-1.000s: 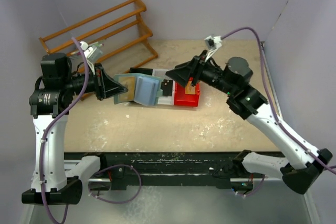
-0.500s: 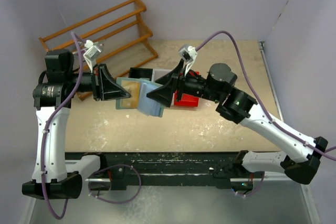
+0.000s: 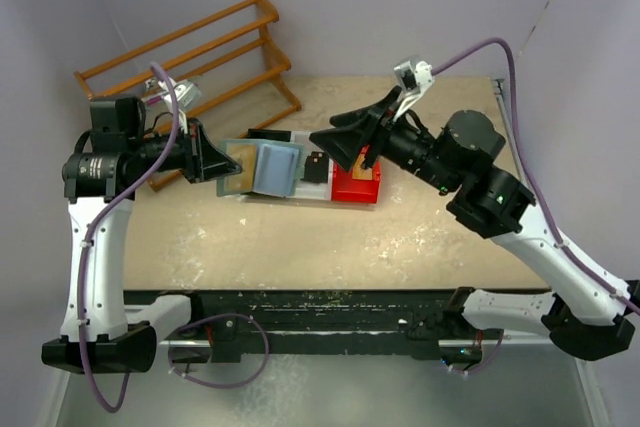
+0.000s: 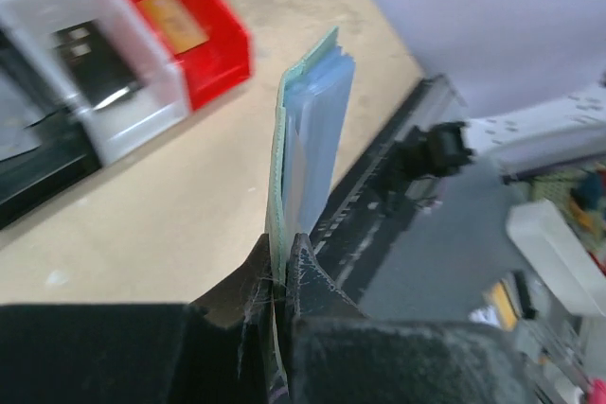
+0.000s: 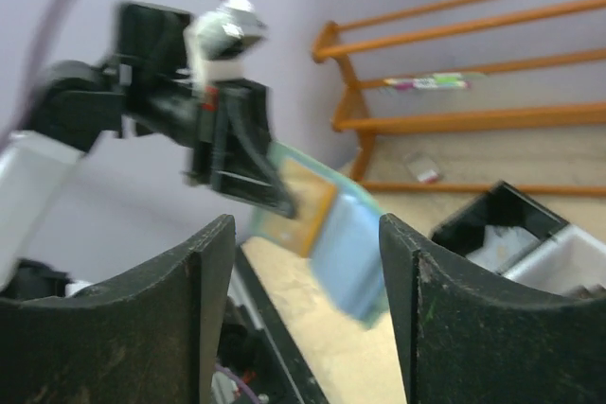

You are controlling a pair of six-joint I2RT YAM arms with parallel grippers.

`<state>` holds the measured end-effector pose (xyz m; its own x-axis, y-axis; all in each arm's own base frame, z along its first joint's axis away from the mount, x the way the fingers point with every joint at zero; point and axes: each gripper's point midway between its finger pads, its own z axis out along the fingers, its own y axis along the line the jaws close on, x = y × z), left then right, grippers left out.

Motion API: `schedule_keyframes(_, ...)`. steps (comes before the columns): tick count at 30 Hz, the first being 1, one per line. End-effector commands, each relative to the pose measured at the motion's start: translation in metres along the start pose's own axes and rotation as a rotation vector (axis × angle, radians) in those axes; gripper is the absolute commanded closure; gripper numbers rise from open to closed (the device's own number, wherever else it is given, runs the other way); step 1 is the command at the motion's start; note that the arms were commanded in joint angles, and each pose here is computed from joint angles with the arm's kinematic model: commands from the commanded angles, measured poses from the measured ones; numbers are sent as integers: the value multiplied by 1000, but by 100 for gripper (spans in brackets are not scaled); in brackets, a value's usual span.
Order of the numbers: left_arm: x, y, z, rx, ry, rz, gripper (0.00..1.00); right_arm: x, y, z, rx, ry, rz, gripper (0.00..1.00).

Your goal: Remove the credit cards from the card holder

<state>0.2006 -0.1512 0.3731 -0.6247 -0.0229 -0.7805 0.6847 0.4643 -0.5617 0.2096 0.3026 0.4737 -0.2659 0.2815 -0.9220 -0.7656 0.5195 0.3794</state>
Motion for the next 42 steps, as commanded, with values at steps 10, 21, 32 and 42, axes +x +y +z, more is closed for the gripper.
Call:
schedule_keyframes(10,-4,31,-11,-236,-16,59,100,71,69,65,-472,131,330,50)
schedule_keyframes(21,-5,-10,-6,-2,-9,25,100,117,57,77,-473,229,390,57)
schedule_keyframes(32,-8,-30,-11,89,-22,15,100,108,20,70,-346,202,343,58)
schedule_keyframes(42,-7,-31,-10,109,-22,-3,100,106,22,86,-364,187,363,59)
